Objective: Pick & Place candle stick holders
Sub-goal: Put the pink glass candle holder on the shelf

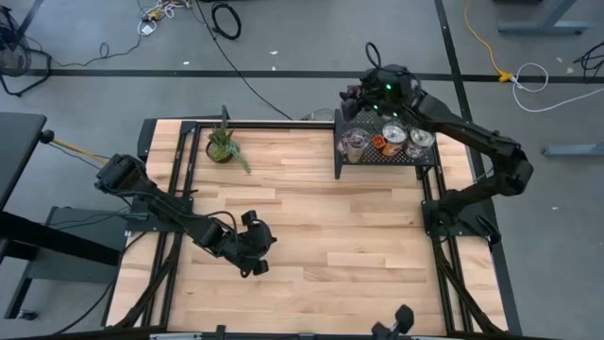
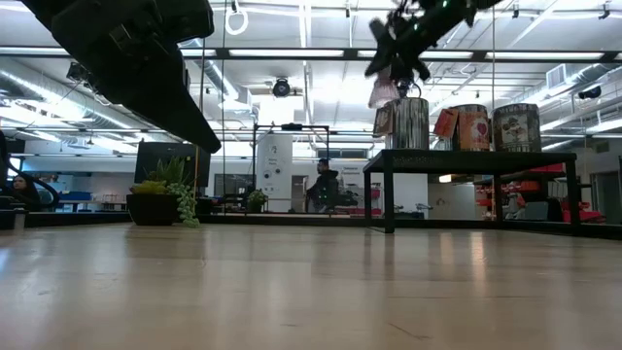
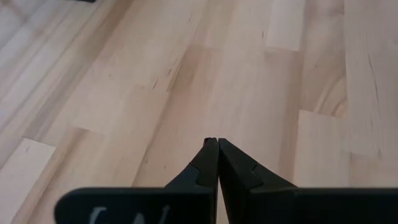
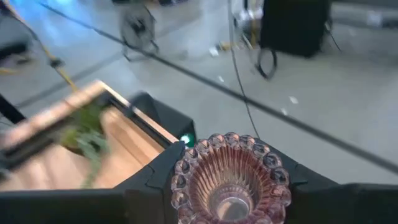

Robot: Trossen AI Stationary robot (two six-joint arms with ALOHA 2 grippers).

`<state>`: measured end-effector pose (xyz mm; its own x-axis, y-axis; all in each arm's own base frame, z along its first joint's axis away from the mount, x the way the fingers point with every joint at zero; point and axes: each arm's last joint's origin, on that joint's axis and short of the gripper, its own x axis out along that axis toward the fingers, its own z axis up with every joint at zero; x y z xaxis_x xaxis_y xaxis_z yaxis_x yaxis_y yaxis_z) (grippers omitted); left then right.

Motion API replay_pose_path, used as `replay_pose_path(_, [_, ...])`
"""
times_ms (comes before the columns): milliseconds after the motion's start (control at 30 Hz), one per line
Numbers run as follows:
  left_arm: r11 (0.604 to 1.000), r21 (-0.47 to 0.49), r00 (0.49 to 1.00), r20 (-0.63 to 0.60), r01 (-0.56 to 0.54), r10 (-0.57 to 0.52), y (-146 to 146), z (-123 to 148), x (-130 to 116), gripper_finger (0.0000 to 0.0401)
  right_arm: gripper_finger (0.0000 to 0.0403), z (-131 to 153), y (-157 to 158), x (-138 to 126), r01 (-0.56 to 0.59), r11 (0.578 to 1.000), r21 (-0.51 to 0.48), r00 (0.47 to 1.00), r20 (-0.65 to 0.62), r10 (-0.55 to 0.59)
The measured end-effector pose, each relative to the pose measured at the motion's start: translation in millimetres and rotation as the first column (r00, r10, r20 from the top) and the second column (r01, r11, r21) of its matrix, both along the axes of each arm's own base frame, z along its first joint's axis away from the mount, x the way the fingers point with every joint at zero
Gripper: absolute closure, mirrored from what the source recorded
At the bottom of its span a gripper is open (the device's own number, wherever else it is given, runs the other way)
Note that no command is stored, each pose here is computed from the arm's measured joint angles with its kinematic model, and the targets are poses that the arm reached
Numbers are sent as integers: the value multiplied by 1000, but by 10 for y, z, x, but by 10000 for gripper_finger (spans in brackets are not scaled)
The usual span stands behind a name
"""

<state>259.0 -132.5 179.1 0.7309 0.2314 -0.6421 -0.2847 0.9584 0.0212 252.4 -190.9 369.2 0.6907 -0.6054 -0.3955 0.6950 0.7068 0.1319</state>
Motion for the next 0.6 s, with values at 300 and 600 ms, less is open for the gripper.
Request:
replay_pose_path(300, [1000, 0, 1000, 0, 0, 0, -1, 0, 0, 387, 254, -211, -252, -23, 66, 996, 62, 996, -63, -62])
replay_pose_path(600, [1000, -7, 1000, -2, 7, -7, -8, 0, -2, 387, 254, -484, -379, -140, 109, 988, 110, 994, 3, -110])
